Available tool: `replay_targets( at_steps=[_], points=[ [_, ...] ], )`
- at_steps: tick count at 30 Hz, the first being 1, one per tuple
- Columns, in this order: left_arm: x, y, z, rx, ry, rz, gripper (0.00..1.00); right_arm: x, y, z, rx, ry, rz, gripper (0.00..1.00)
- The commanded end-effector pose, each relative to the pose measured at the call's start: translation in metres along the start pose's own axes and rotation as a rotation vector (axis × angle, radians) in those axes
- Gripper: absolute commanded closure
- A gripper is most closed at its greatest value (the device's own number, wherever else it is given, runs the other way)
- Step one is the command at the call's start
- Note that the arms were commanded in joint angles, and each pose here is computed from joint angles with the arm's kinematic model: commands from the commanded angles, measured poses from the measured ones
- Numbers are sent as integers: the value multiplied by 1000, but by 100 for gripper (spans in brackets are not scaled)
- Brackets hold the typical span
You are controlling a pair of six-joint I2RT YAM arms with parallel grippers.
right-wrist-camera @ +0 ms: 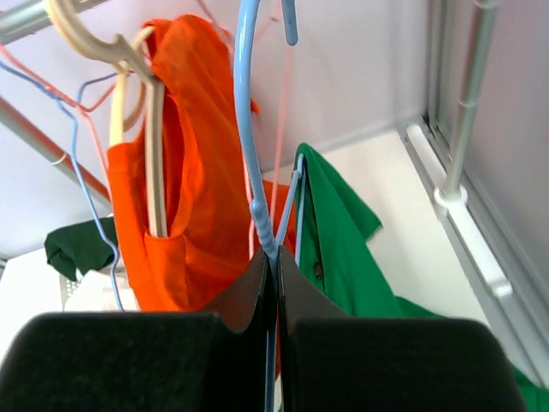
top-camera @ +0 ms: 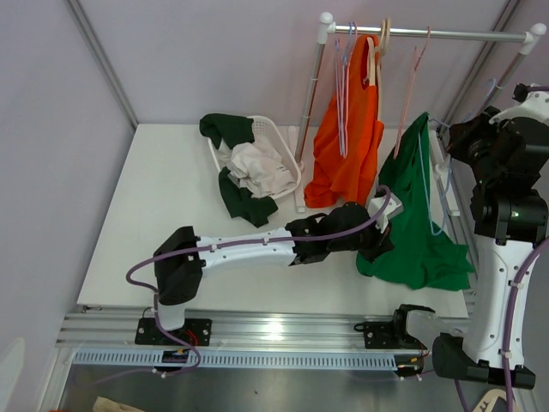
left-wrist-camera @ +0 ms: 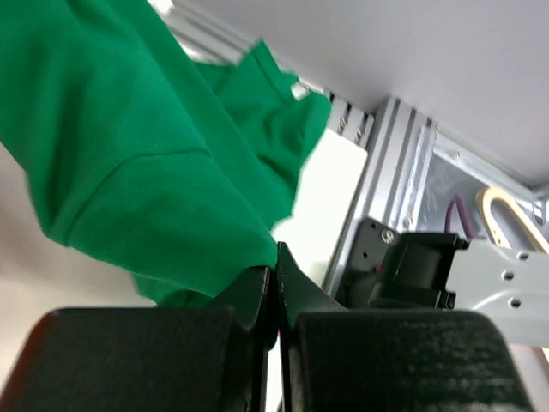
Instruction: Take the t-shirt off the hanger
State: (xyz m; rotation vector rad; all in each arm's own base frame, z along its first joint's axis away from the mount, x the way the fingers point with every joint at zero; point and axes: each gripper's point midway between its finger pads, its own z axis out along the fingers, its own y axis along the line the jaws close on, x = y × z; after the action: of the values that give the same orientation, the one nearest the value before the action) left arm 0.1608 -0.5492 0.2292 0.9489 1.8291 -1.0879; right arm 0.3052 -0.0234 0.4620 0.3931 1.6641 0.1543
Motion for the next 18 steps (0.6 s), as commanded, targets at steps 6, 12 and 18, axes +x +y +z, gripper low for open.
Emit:
replay_targets(
  at_steps=[6, 12, 18],
  points=[
    [23, -20, -6, 106, 45, -61, 99, -43, 40, 35, -192, -120, -76, 100],
    [16, 6, 6, 0, 47, -27, 99, -18, 22, 18, -65, 63, -1, 100],
    [-23, 14, 9, -41, -16, -4, 99, -1, 0, -19, 32, 91, -4, 100]
  ],
)
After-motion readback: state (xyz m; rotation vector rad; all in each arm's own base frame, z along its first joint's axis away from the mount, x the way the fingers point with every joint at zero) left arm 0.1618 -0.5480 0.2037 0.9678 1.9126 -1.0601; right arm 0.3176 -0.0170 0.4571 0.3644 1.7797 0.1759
